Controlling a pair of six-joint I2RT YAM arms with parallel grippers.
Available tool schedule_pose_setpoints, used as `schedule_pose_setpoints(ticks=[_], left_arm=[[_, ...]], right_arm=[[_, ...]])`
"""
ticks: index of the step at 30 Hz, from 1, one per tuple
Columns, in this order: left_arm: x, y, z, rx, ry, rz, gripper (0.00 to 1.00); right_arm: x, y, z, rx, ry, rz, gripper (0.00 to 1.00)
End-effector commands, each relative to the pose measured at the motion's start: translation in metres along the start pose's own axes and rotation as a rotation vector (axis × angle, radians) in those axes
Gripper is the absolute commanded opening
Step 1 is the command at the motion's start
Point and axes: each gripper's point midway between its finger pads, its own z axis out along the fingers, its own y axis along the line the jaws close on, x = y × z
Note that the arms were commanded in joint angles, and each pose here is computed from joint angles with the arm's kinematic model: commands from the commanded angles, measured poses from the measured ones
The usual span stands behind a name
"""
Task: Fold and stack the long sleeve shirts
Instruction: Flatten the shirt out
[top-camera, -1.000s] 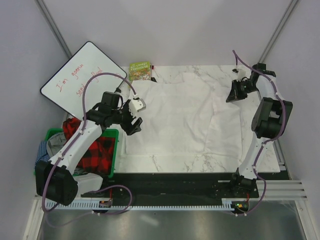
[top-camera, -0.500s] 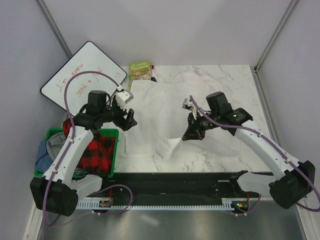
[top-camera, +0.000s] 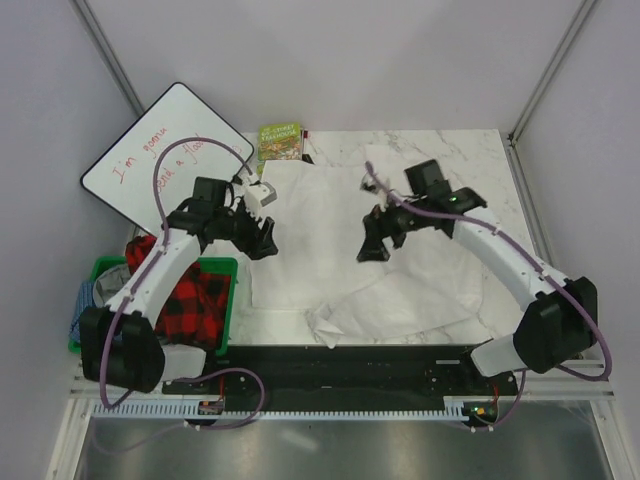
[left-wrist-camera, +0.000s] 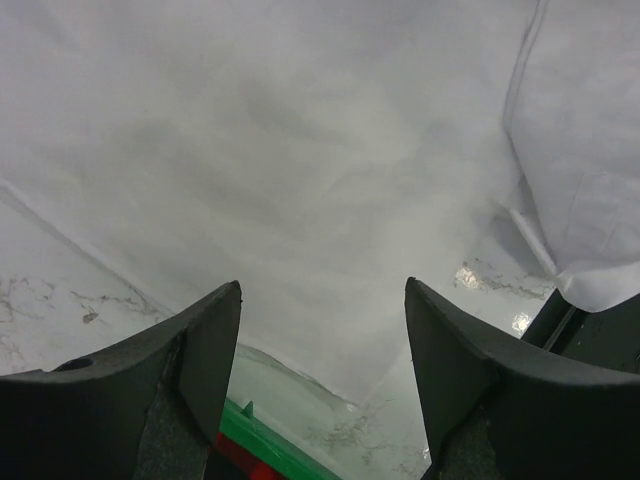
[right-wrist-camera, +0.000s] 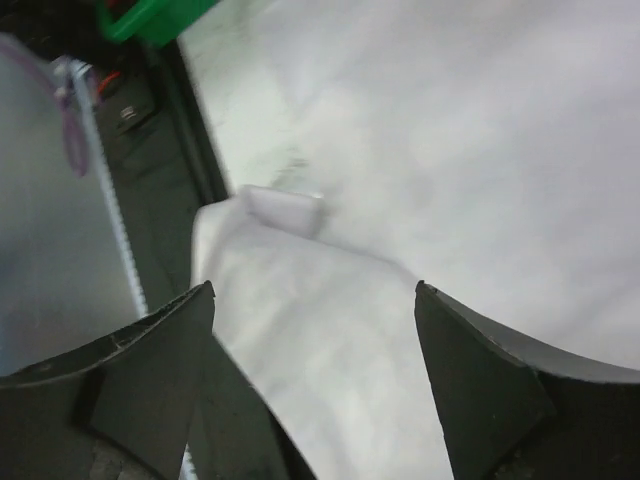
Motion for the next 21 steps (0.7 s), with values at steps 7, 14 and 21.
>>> schedule_pose_setpoints(ticks=[7,14,21], left_arm=[[0.017,0.05,0.095,0.0,0.274,0.113,0.61],[0.057,0.044,0.119,0.012,0.434,0.101,0.58],[0.103,0.01,0.113,0.087,0.578,0.107,0.53]], right_arm=[[0.067,-0.212,-0.11,0.556,0.181,0.155,0.64],[0.131,-0.273,-0.128,0.674,0.336,0.285,0.46],[0.203,-0.241,-0.118,0.607,0.519,0.325,0.43]])
